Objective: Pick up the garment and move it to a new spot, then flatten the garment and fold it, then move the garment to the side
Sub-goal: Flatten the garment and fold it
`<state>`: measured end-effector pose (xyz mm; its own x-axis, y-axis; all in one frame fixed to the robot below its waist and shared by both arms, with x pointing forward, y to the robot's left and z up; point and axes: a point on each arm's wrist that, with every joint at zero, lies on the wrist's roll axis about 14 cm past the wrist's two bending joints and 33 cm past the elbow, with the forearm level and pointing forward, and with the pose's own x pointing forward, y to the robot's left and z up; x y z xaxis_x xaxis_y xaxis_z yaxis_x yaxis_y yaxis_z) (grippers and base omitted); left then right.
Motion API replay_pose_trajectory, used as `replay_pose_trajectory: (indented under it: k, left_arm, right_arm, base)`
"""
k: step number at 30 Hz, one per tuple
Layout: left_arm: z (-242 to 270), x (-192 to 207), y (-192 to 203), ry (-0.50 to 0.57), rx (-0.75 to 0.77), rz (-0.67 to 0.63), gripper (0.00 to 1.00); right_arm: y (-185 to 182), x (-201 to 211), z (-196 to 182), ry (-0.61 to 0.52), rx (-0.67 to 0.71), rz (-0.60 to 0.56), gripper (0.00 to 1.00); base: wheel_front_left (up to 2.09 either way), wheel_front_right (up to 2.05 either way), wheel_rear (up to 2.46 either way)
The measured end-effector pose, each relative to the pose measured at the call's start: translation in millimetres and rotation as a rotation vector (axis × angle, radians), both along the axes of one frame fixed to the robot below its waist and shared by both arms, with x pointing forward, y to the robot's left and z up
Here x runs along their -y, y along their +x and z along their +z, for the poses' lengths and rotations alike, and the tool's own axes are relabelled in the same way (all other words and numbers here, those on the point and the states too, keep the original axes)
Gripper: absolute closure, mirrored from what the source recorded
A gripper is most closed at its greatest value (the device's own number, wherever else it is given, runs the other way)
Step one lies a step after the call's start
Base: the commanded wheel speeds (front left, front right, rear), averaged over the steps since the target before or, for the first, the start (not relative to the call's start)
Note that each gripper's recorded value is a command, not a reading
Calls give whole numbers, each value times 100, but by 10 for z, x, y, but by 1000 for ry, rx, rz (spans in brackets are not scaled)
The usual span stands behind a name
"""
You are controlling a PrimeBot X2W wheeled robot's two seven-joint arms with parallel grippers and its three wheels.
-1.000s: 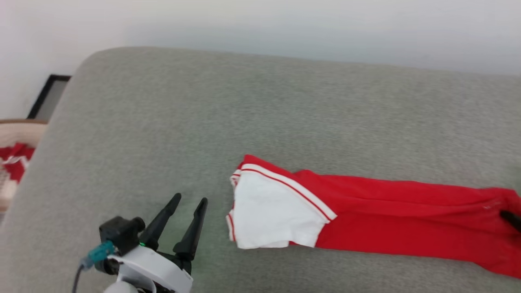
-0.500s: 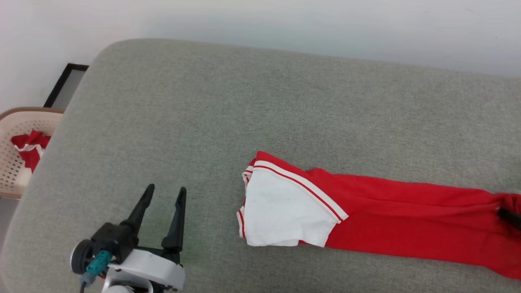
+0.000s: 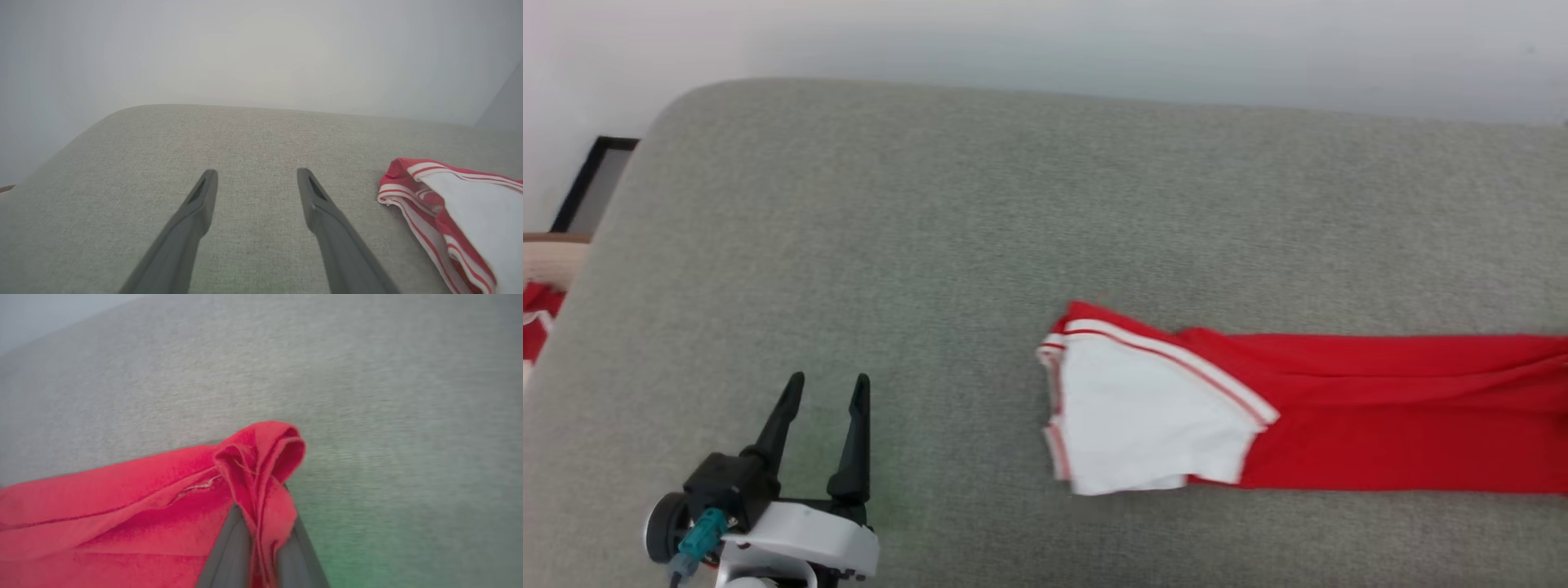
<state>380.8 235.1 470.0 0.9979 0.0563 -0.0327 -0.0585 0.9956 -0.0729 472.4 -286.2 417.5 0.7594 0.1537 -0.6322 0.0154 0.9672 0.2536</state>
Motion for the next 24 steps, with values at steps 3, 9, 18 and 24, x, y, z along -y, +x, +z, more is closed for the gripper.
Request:
replay_pose_trajectory:
  k: [3,9,18,24]
  left_arm:
    - [-24,36,37,1,-5,-11,0]
    - [-33,124,117,-11,-1,-37,0]
    - [-6,309,149,-43,12,-85,0]
    - [110,384,69,-66,45,-104,0]
  right_arm:
    - [-42,335,80,-49,26,-68,100]
    - [-222,1140,281,-163,84,-250,100]
    - [-275,1285,454,-188,170,-297,100]
    - [-150,542,558,-107,226,-84,100]
  base:
    - [0,0,0]
    - [0,0,0]
    - [0,0,0]
    - [0,0,0]
